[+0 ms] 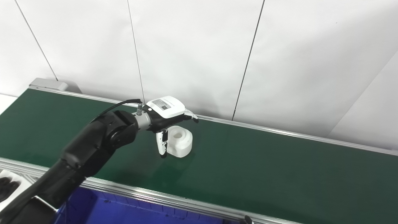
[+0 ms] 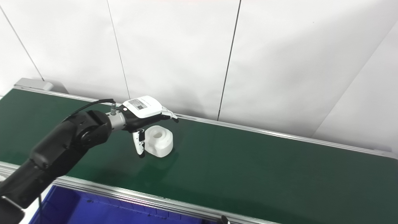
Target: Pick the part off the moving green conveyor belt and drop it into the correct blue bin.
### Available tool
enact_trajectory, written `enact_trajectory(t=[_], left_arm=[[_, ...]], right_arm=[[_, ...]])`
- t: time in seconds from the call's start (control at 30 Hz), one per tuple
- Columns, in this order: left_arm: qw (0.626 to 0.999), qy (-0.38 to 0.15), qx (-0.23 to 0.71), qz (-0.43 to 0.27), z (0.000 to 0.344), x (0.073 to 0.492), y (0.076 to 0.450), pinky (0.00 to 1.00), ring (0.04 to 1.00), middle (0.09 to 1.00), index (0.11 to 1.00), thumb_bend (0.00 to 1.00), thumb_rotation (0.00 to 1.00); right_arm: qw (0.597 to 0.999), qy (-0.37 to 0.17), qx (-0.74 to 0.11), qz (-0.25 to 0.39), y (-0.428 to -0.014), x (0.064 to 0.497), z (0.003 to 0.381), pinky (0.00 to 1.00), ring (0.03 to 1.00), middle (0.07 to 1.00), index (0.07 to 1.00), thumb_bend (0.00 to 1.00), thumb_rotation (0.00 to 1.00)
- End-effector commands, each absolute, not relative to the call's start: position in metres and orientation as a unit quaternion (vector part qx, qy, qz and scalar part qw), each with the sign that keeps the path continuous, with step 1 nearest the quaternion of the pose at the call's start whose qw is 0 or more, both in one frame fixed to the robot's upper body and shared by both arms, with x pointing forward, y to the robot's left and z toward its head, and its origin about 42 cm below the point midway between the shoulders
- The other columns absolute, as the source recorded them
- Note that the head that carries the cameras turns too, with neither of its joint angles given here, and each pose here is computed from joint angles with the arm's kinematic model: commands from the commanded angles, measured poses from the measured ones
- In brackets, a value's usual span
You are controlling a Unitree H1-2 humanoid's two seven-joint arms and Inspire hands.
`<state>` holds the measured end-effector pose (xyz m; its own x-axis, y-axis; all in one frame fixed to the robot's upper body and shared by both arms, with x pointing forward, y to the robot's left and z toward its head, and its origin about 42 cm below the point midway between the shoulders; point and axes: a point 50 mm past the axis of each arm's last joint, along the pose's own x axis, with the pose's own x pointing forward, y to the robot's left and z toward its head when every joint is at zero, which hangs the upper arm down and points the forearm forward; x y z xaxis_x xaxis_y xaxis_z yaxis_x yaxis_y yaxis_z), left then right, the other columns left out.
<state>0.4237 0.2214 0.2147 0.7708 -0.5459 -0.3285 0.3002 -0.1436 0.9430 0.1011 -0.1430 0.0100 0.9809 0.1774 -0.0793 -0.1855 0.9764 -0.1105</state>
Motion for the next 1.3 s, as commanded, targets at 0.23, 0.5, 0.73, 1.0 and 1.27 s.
enact_trajectory(t=[0.23,0.5,0.73,1.0,1.27], left_arm=[[0.719,-0.065,0.631,-0.284,0.209,0.429,0.191,0.76,0.867,0.902,0.928,1.0,0.16],[0.738,-0.053,0.612,-0.281,0.189,0.426,0.168,0.72,0.845,0.908,0.928,1.0,0.17],[0.707,-0.058,0.65,-0.271,0.177,0.424,0.155,0.69,0.806,0.865,0.831,0.95,0.08],[0.673,-0.122,0.69,-0.237,0.177,0.429,0.146,0.37,0.446,0.582,0.515,0.53,0.0],[0.671,-0.132,0.69,-0.235,0.189,0.43,0.137,0.3,0.402,0.513,0.498,0.5,0.0]], right_arm=[[0.995,-0.006,-0.039,0.096,-0.134,0.103,0.025,0.86,0.899,0.939,0.981,0.93,1.0],[0.995,-0.007,-0.033,0.095,-0.131,0.103,0.026,0.85,0.895,0.933,0.978,0.93,1.0],[0.995,-0.01,-0.03,0.094,-0.129,0.101,0.029,0.84,0.886,0.929,0.973,0.94,1.0],[0.995,-0.009,-0.028,0.095,-0.13,0.099,0.03,0.83,0.886,0.932,0.979,0.94,1.0],[0.995,-0.01,-0.032,0.096,-0.13,0.098,0.031,0.82,0.88,0.924,0.976,0.94,1.0]])
